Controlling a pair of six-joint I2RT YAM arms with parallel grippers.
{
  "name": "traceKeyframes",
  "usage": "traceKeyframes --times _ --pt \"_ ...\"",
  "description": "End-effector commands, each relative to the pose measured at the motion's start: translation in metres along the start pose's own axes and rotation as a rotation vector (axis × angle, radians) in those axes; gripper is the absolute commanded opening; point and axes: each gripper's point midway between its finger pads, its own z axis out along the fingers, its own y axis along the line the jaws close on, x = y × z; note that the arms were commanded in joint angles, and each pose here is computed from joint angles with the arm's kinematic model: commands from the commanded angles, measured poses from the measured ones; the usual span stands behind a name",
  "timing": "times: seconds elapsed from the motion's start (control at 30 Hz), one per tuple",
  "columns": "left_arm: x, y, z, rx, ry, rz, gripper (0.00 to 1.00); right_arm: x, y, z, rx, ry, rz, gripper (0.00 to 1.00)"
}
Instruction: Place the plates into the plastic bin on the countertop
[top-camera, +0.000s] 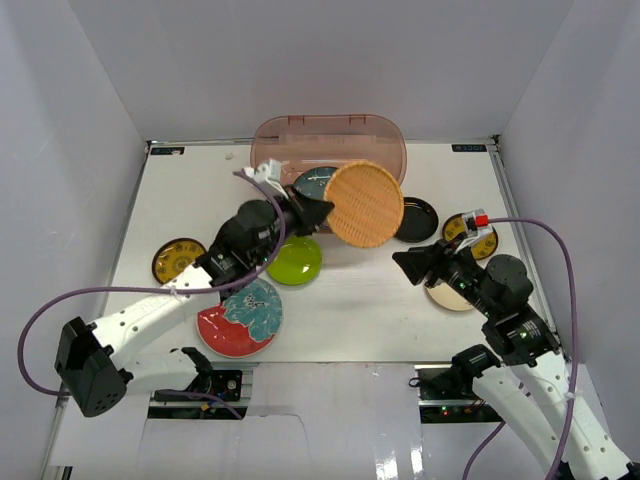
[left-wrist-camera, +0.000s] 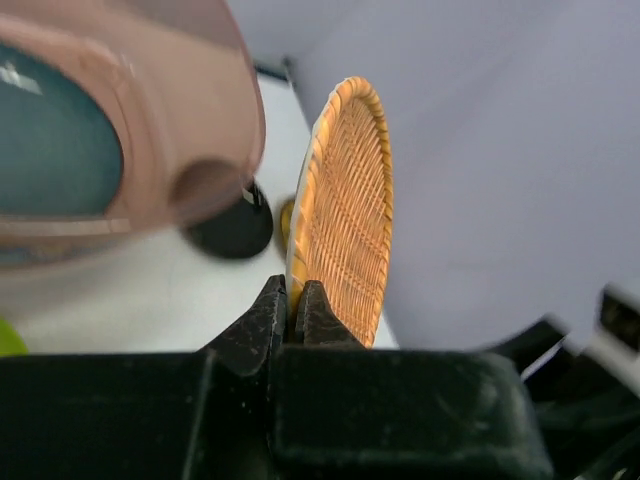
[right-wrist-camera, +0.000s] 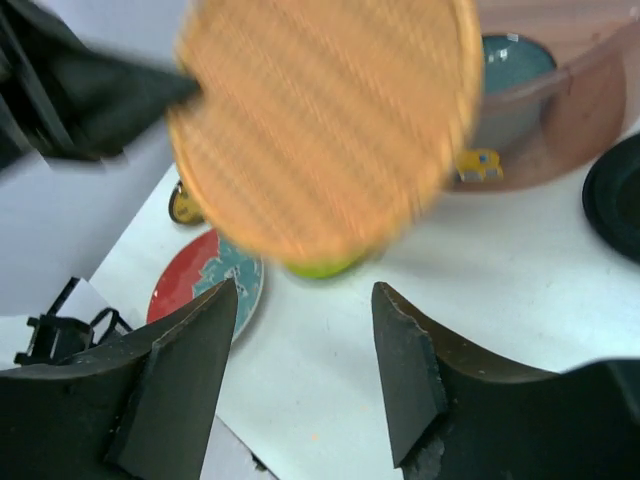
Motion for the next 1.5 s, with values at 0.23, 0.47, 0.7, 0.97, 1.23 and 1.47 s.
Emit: traceKeyframes --times 0.23,0.47,0.7,0.97,1.23,1.47 --pt "-0.085 0.090 0.102 -0.241 -0.016 0.095 0.00 0.088 -0.016 0.007 -0.057 0.204 0.128 0.58" --pt "-0.086 0.181 0.158 -0.399 0.056 0.067 0.00 0.132 -0.006 0.017 -0.110 0.313 0.184 0.62" --pt "-0.061 0.217 0.172 -0.433 0.153 0.038 0.05 0.174 0.008 0.039 -0.105 0.343 0.239 0.69" --pt "-0.071 0.212 0.149 -0.450 0.180 0.081 0.89 0.214 0.045 0.086 -0.091 0.359 0.303 0.84" --pt "-0.123 0.160 0.078 -0.447 0.068 0.165 0.98 0.263 0.082 0.125 -0.105 0.447 0.454 0.84" --pt "-0.128 0.134 -0.030 -0.455 -0.068 0.178 0.98 0.306 0.110 0.154 -0.086 0.506 0.548 0.74"
